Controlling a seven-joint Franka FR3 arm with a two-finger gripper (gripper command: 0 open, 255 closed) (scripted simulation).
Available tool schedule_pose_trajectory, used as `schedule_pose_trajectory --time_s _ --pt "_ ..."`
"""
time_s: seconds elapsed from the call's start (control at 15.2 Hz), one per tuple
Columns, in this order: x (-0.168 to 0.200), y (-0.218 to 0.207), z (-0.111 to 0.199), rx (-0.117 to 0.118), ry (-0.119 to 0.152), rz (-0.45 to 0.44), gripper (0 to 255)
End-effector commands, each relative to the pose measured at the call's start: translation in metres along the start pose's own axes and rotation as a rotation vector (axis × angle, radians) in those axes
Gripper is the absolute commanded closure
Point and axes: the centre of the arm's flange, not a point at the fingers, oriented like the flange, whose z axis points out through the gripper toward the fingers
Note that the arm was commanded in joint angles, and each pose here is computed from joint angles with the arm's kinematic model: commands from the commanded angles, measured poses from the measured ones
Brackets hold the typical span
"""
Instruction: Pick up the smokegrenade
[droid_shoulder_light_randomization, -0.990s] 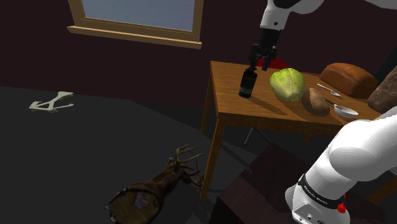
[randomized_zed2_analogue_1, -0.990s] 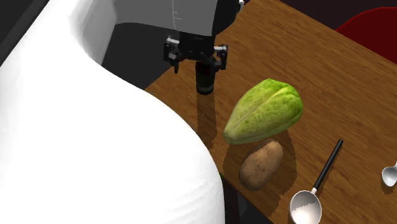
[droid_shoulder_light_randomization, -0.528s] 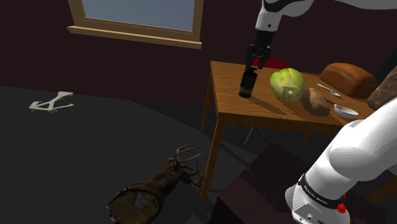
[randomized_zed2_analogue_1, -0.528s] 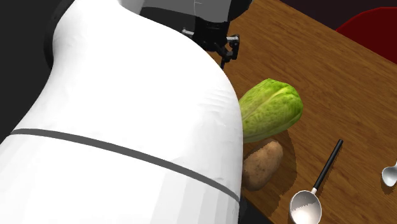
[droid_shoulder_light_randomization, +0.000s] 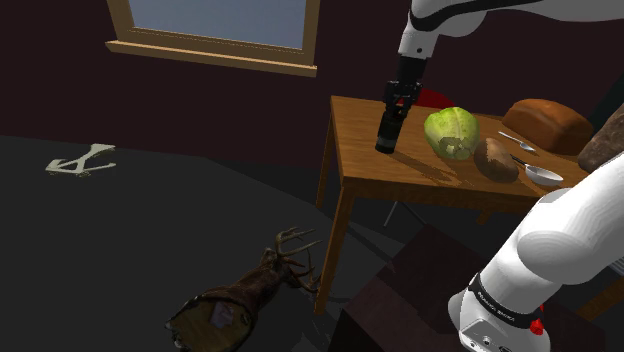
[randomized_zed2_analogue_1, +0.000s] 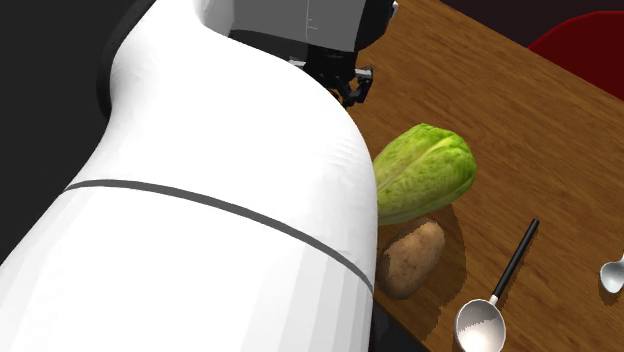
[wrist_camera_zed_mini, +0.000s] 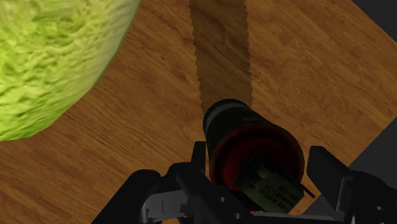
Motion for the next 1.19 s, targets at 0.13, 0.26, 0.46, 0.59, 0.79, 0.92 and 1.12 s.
schedule_pose_trajectory --time_s 0.13,0.26,0.46,0.59,0.79,0.92,1.12 --pt "0.000 0.000 0.001 0.000 -0.001 0.000 255" --pt "0.000 0.000 0.001 0.000 -0.001 0.000 255" --pt "-0.001 0.000 -0.005 0.000 -0.001 0.000 255" --pt "-0.002 -0.001 -0.015 0.000 -0.001 0.000 255" --pt "-0.003 -0.002 -0.031 0.000 -0.001 0.000 255" --pt "-0.004 -0.003 -0.042 0.000 -0.001 0.000 255" --pt "-0.005 -0.004 -0.057 0.000 -0.001 0.000 255"
